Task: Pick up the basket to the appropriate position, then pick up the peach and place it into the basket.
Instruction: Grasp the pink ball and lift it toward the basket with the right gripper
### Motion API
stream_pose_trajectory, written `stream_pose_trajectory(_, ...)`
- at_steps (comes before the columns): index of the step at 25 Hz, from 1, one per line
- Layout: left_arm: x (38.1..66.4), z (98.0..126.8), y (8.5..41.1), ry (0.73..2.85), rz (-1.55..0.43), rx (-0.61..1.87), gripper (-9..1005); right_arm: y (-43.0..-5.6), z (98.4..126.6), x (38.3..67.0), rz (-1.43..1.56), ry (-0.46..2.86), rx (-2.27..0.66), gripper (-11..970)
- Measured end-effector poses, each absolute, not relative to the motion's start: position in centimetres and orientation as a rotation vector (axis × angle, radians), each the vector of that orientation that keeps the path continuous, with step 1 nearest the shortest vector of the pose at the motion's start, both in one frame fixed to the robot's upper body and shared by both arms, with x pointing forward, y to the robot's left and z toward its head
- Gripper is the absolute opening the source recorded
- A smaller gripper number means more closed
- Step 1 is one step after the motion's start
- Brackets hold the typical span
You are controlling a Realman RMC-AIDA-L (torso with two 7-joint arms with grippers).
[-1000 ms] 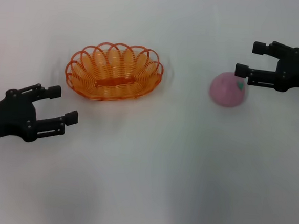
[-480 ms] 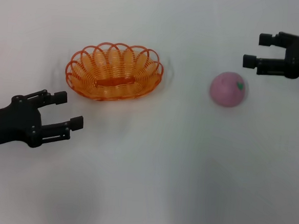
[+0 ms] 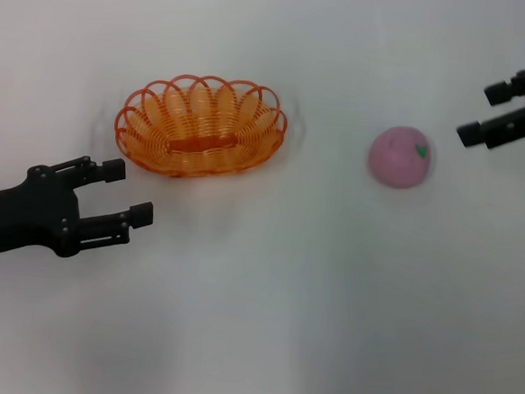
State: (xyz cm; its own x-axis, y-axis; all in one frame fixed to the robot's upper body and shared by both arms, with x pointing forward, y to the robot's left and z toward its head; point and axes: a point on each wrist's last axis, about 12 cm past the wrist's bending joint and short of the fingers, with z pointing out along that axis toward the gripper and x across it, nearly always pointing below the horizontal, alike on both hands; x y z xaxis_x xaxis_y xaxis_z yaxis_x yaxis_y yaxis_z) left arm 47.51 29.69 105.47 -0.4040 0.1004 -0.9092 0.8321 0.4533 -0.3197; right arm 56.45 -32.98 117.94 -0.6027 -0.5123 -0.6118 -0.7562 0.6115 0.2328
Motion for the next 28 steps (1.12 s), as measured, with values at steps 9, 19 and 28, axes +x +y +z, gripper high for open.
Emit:
stream_pose_trajectory(9, 47.6, 105.5, 29.5, 1.813, -1.038, 0.795, 827, -31.1, 118.1, 57.4, 0.468, 2.547, -1.182, 945)
stream_pose_trajectory(19, 47.4, 105.5, 29.5, 1.807, -1.05, 0.798, 827, -29.9, 117.6, 58.1, 0.429, 2.521, -1.207, 945)
stream_pose_trajectory(28, 47.7, 105.6, 29.5, 1.807, -1.041, 0.802, 827, -27.5, 115.6, 59.6, 0.42, 2.475, -1.219, 945)
